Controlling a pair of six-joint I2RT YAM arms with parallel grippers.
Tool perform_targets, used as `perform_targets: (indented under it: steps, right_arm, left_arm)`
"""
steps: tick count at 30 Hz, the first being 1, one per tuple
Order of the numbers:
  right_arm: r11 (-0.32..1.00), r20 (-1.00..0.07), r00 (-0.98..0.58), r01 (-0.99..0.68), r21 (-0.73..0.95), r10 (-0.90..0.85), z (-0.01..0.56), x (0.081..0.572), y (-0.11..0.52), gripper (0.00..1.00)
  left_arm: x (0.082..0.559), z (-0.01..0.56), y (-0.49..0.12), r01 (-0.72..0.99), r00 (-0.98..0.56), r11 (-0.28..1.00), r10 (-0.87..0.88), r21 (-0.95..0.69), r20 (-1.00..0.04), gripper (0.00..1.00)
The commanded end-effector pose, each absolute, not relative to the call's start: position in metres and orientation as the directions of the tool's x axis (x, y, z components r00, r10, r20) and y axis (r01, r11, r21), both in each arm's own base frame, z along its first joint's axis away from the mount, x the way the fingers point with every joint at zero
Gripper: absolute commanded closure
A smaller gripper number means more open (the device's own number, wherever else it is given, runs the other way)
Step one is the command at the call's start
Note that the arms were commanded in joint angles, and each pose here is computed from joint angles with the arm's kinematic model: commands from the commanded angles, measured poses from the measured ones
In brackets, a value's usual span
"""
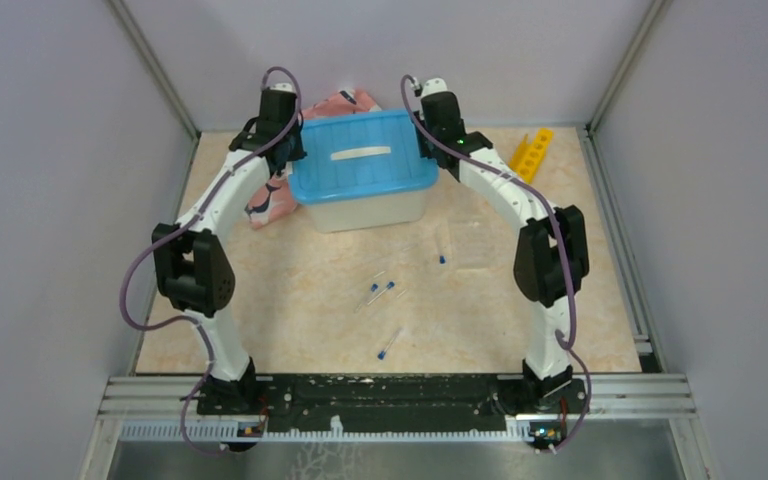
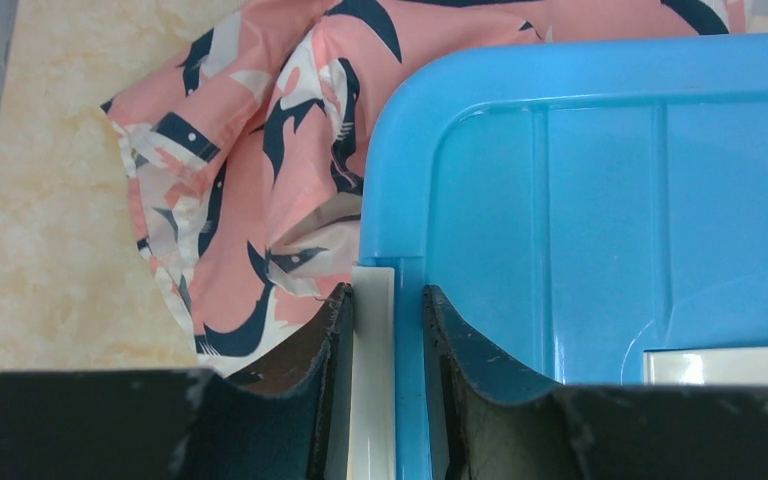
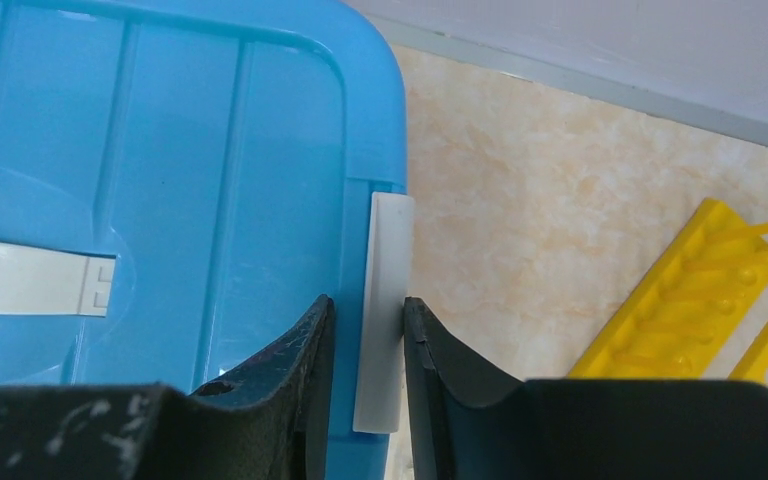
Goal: Organize the chemistry lab equipment
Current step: Close the lid of the storage box.
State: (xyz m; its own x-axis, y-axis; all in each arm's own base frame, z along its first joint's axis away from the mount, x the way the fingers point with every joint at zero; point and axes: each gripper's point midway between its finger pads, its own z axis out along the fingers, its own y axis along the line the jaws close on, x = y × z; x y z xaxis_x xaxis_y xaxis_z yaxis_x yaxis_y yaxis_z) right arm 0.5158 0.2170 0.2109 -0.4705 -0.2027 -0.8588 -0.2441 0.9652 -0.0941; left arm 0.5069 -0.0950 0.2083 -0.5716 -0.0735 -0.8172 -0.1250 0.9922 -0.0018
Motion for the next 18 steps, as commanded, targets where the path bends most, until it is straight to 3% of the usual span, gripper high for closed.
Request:
perform_targets:
  steps: [1,11,18]
  right_arm:
    - [0.943,-0.831,-0.491,-0.313,-0.11,-0.26,0.193,0.517,0.246,1.0]
    - [0.959,-0.847,-0.486,-0.269,-0.09,-0.216,0.193,0.539,0.238,1.0]
    - [0.967,-0.865,-0.467,-0.245,-0.074,-0.184,0.19,0.515,0.221,1.0]
  left_arm:
    - [0.515,0.165,-0.114,-0.078,-0.649,0.997,-0.04,0.015,-0.759,0.97]
    - [0.561,0.172,-0.151,0.01,-0.61,0.998,-0.042,-0.06,-0.791,0.93]
    - [0.54,0.171,-0.208,0.133,-0.587,0.988,0.019,-0.073,-0.809,0.95]
